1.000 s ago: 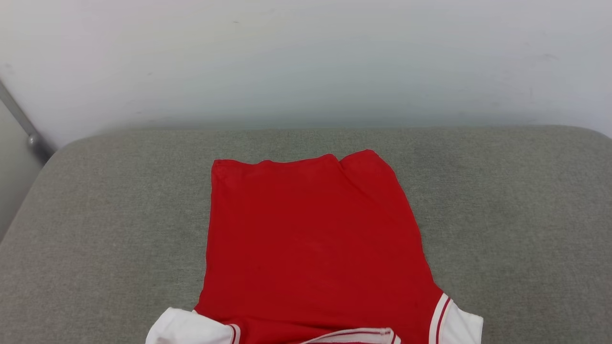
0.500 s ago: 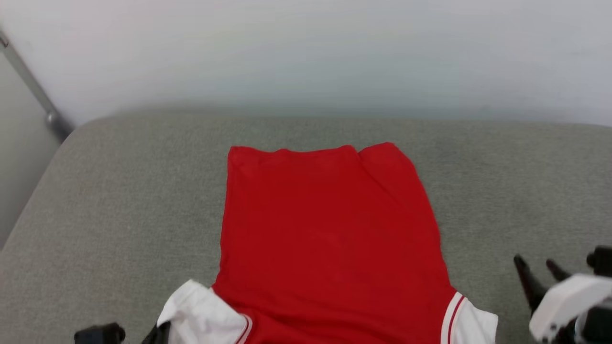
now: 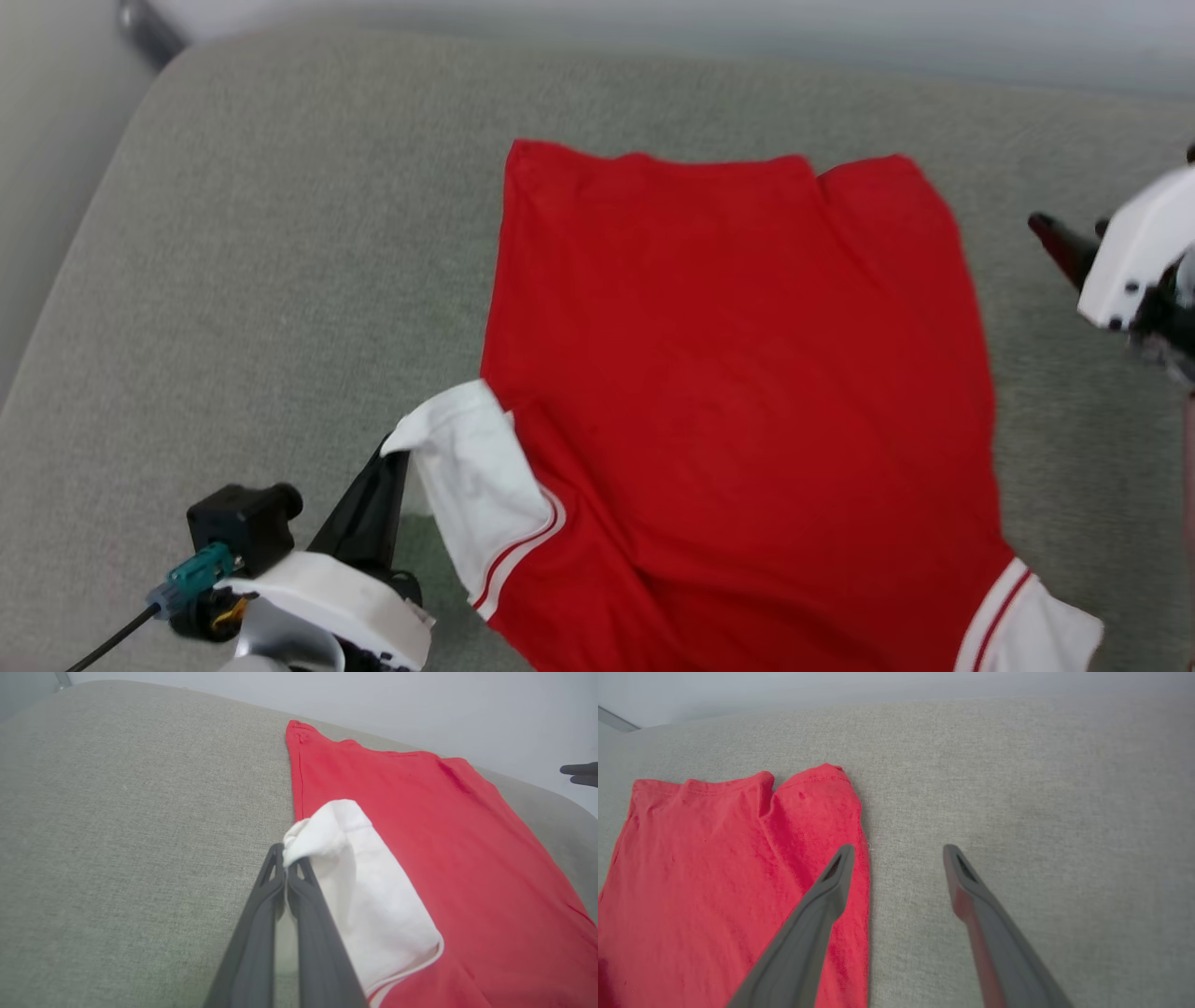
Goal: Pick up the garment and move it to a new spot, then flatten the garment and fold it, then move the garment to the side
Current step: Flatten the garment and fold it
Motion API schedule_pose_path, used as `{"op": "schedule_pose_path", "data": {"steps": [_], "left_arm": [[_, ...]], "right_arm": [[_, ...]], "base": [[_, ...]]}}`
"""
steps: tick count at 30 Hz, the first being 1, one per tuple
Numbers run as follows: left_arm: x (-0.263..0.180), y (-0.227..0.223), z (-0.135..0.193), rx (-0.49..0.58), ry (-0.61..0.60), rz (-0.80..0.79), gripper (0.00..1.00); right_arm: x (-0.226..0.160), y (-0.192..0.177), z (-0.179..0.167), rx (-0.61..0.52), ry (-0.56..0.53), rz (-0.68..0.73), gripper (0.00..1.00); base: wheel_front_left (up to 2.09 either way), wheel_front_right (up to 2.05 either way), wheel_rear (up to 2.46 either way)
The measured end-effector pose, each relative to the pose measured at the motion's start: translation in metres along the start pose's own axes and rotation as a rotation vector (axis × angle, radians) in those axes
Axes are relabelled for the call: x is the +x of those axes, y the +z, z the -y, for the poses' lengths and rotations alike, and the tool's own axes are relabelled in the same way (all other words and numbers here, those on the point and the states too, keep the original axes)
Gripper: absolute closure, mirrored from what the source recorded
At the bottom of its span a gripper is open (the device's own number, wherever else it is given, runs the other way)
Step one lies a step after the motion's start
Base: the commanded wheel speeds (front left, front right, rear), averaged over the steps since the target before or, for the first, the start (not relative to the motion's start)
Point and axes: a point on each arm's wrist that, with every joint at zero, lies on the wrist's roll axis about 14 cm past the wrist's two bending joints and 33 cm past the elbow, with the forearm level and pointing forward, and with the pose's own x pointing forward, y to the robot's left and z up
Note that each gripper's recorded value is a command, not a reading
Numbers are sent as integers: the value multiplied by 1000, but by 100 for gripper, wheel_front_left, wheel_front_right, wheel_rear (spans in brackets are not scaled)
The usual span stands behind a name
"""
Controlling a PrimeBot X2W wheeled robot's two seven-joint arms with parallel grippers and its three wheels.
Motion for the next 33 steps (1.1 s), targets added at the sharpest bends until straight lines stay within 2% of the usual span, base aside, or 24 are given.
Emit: {"op": "schedule_pose_path", "data": {"steps": [8, 13, 18, 19, 20, 21, 27, 31, 33], "left_arm": [[26, -3, -7, 6, 18, 4, 100], [33, -11, -15, 8, 42, -11, 100], [32, -21, -26, 11, 79, -37, 100], [32, -22, -27, 10, 82, -40, 100], [32, -23, -28, 10, 82, -40, 100], [32, -23, -28, 9, 82, -40, 100], [30, -23, -28, 1, 83, -39, 100], [23, -19, -28, -9, 85, -24, 100], [19, -15, -28, -9, 85, -14, 100]], "right_arm": [[71, 5, -34, -65, 59, -173, 0], [105, -21, -49, -84, 87, -287, 0], [120, -41, -56, -80, 101, -402, 0], [120, -42, -56, -77, 101, -417, 58], [120, -43, -57, -71, 103, -429, 92], [119, -43, -58, -73, 103, -441, 100], [110, -39, -61, -104, 95, -457, 100], [95, -24, -48, -170, 48, -426, 100], [83, -6, -39, -199, 18, -379, 100]], "base": [[0, 0, 0], [0, 0, 0], [0, 0, 0], [0, 0, 0], [0, 0, 0], [0, 0, 0], [0, 0, 0], [0, 0, 0], [0, 0, 0]]}}
